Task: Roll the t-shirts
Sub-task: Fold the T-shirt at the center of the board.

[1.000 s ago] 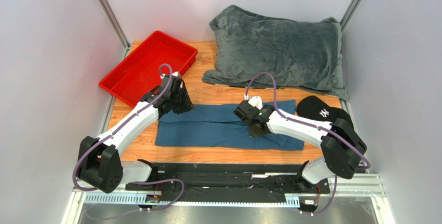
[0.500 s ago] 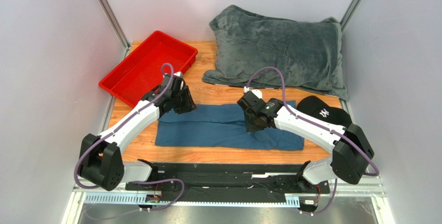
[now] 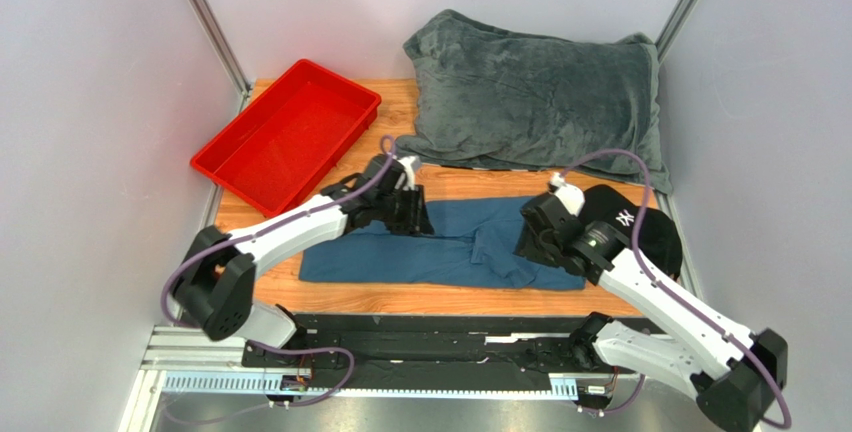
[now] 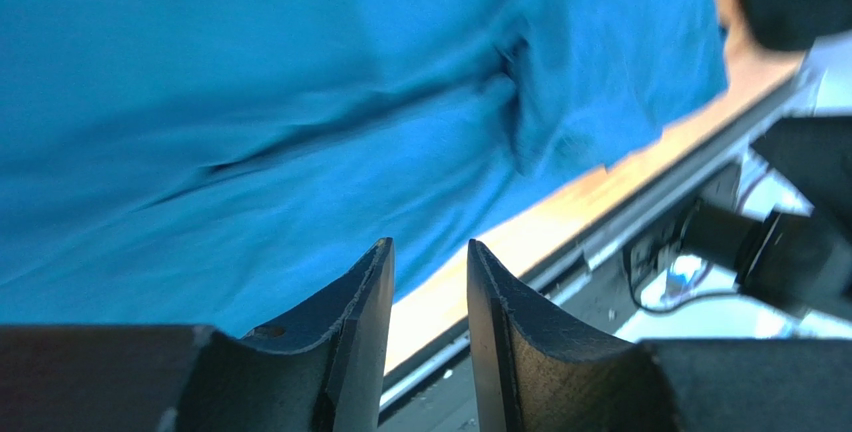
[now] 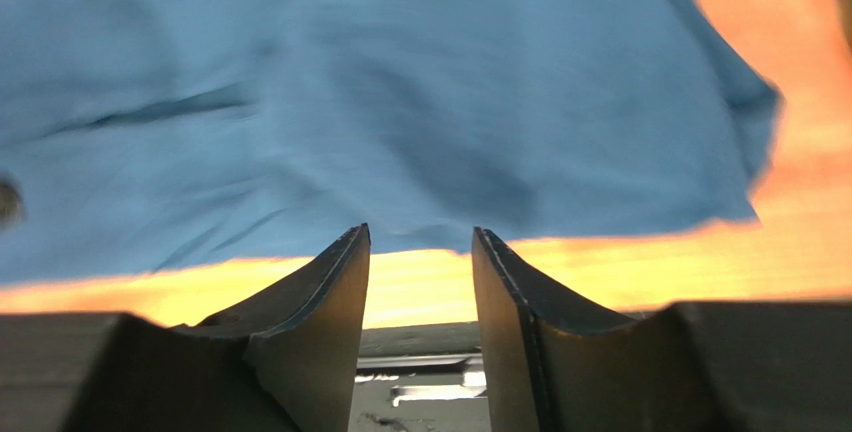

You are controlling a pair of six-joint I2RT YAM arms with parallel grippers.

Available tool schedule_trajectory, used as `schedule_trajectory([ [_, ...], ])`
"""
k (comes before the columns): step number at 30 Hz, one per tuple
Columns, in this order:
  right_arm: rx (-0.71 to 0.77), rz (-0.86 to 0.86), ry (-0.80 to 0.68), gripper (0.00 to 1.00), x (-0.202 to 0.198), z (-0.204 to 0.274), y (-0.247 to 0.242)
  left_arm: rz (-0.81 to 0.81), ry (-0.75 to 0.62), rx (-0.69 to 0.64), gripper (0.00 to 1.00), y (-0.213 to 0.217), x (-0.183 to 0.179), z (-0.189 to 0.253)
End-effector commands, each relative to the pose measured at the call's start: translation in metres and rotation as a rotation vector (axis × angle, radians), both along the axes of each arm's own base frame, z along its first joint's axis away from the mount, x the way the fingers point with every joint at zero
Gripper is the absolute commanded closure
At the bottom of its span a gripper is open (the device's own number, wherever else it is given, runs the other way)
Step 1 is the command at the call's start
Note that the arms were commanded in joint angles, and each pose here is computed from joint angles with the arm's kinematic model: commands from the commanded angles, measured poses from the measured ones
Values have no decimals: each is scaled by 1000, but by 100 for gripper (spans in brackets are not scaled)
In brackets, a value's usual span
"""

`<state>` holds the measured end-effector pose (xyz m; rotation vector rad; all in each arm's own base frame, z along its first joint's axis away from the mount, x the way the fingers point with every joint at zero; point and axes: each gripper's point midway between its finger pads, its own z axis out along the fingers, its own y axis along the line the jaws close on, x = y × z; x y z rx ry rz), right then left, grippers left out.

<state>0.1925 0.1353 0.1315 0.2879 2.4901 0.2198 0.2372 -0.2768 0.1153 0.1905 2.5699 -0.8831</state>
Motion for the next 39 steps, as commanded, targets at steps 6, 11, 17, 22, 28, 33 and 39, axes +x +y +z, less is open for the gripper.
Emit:
schedule_trajectory([
  [6, 130, -403, 51, 50, -34, -44, -48, -210, 18, -69, 59, -85, -28, -10],
  [11, 195, -441, 41, 49, -35, -56, -46, -258, 33, -59, 59, -107, -42, -19],
  [17, 237, -470, 33, 51, -31, -67, -41, -253, 38, -38, 60, -117, -42, -29],
  [22, 290, -488, 9, 54, -26, -72, -37, -246, 47, 4, 60, -119, -41, -44],
  [28, 306, -493, -12, 56, -23, -71, -36, -239, 50, 0, 60, -127, -39, -48],
  [33, 314, -503, -19, 58, -20, -73, -35, -234, 54, -9, 63, -132, -38, -49],
  [39, 323, -512, -12, 59, -21, -77, -35, -235, 56, -13, 71, -134, -39, -46],
])
